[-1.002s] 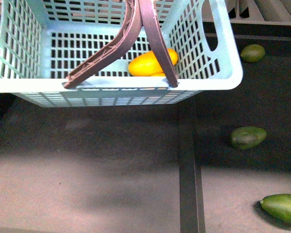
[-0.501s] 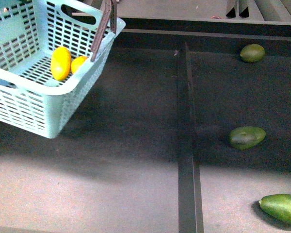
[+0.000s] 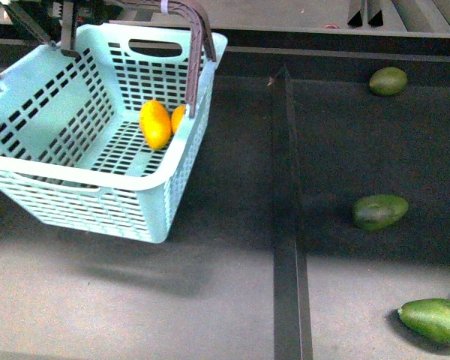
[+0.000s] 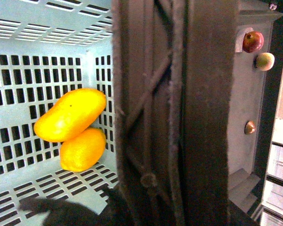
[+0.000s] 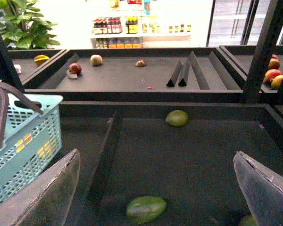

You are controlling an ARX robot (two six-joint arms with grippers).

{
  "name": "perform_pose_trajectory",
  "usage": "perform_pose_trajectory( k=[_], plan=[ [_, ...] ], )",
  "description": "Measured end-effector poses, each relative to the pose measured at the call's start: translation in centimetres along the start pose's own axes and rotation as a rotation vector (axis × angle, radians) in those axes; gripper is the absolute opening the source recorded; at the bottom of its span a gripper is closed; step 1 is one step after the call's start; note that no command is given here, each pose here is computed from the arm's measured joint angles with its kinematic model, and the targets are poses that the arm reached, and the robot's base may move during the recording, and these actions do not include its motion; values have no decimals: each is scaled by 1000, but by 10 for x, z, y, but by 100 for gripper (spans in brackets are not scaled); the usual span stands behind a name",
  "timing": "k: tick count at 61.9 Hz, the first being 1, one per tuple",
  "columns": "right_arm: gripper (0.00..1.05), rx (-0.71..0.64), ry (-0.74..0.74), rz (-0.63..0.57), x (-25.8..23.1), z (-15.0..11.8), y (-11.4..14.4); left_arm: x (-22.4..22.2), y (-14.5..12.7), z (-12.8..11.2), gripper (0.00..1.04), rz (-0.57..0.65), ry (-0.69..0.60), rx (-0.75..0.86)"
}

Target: Pick lemon and mango into basket

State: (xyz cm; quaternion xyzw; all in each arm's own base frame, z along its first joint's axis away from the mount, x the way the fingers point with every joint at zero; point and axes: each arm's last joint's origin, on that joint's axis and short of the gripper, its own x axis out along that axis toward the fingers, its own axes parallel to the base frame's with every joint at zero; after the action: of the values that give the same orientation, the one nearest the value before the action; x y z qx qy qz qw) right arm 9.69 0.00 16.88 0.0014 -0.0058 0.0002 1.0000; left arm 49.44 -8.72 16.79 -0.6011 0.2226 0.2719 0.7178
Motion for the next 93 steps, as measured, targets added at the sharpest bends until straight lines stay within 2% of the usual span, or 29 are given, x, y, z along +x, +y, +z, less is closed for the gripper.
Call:
perform_pose_trajectory(
  k=[17,23,35,43,51,60,61,63,66,67,72,79,90,93],
  plan=[
    [96,0,0,0,0,0,0,-15,29,7,16,-34,2,28],
    [96,0,0,0,0,0,0,-19,34,8,41,-45,12,19],
    [96,0,0,0,0,0,0,-45,33,16,76,-124,-19,-2],
    [96,0,0,0,0,0,0,-76,38,27,99,-131,-92,6],
    [96,0,0,0,0,0,0,-109,48,34,98,-129,-154,43],
    [96,0,0,0,0,0,0,-132,45,24,98,-177,-147,93],
    [96,0,0,0,0,0,0,-132,46,24,97,-190,-134,126],
    [96,0,0,0,0,0,0,-131,49,23,91,-311,-77,212],
    [96,0,0,-1,0,0,0,-131,61,26,82,-461,-66,403],
    [96,0,0,-1,0,0,0,-132,67,28,79,-508,-92,514],
    [96,0,0,-2,0,0,0,-147,92,39,63,-629,-262,873],
    [96,0,0,-2,0,0,0,-172,115,57,40,-639,-451,1169],
    [96,0,0,-2,0,0,0,-190,157,66,5,-603,-460,1305],
    [96,0,0,-2,0,0,0,-195,165,69,4,-598,-467,1311]
  ],
)
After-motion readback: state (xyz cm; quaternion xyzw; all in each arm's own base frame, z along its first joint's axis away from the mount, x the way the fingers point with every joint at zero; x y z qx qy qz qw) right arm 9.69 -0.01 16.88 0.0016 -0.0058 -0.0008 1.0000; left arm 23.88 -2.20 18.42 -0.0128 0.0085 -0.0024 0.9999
